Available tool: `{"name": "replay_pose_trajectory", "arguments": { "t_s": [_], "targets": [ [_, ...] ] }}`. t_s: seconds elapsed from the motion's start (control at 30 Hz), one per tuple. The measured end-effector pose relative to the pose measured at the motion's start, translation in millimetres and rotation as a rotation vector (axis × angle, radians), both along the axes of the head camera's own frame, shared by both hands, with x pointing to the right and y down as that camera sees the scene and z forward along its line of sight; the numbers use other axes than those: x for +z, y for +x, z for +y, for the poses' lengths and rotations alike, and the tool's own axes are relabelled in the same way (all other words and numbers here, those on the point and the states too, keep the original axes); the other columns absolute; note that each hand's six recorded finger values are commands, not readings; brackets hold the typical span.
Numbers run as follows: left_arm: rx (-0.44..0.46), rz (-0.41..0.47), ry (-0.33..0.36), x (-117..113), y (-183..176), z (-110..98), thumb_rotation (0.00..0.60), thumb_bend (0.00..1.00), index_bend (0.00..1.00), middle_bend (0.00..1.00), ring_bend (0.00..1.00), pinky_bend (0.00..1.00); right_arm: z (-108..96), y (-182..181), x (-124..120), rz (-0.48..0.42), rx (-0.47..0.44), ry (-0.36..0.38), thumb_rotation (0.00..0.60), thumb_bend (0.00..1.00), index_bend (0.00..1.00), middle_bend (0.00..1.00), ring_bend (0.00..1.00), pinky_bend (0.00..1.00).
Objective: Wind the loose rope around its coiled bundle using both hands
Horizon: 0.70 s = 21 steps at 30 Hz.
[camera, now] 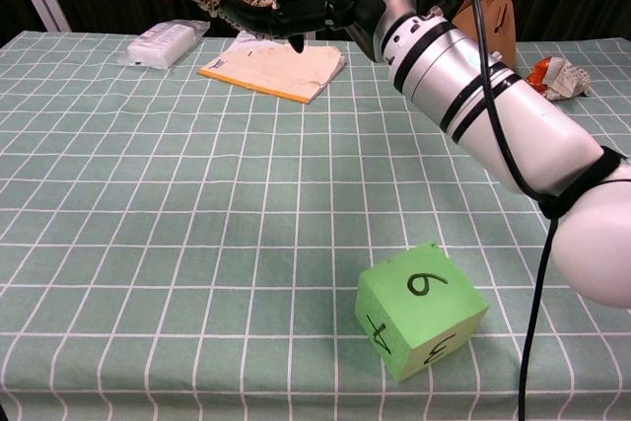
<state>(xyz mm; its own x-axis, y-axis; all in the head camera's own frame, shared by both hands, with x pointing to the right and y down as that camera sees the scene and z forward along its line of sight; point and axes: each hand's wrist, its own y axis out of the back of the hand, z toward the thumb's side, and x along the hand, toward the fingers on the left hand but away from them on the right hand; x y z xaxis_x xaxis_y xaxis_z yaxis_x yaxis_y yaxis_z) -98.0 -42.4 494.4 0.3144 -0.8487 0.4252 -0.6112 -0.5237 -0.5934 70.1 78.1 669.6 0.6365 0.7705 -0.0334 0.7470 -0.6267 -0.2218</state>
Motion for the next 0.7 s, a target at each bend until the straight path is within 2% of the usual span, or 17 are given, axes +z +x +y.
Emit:
{"name": "replay_pose_trajectory", "arguments": {
  "t_s": [0.23,0.33,0.53,0.7],
  "targets": [
    [-0.112,-0.026,-0.113,19,-31,-24,0.600,0.50,0.84,0.34,0.24,0.34,10,10,-11,-0.085,0.007,-0.013,0.600,0.74,0.83,0.64,0.62,0.79],
    [-0.138,-0.048,-0.140,27,-42,-30,0.600,0.50,0.84,0.35,0.24,0.34,13,12,-14,-0.104,0.006,-0.013,0.600,0.74,0.83,0.64,0.62,0.79],
    [-0.162,-0.070,-0.187,43,-55,-34,0.600,0.50,0.84,0.35,0.24,0.34,15,16,-20,-0.135,0.012,-0.018,0.600,0.73,0.83,0.64,0.62,0.79],
    [-0.149,-0.096,-0.228,58,-60,-31,0.600,0.50,0.84,0.37,0.25,0.34,14,24,-25,-0.164,0.039,-0.019,0.600,0.73,0.83,0.64,0.62,0.79]
  ]
}}
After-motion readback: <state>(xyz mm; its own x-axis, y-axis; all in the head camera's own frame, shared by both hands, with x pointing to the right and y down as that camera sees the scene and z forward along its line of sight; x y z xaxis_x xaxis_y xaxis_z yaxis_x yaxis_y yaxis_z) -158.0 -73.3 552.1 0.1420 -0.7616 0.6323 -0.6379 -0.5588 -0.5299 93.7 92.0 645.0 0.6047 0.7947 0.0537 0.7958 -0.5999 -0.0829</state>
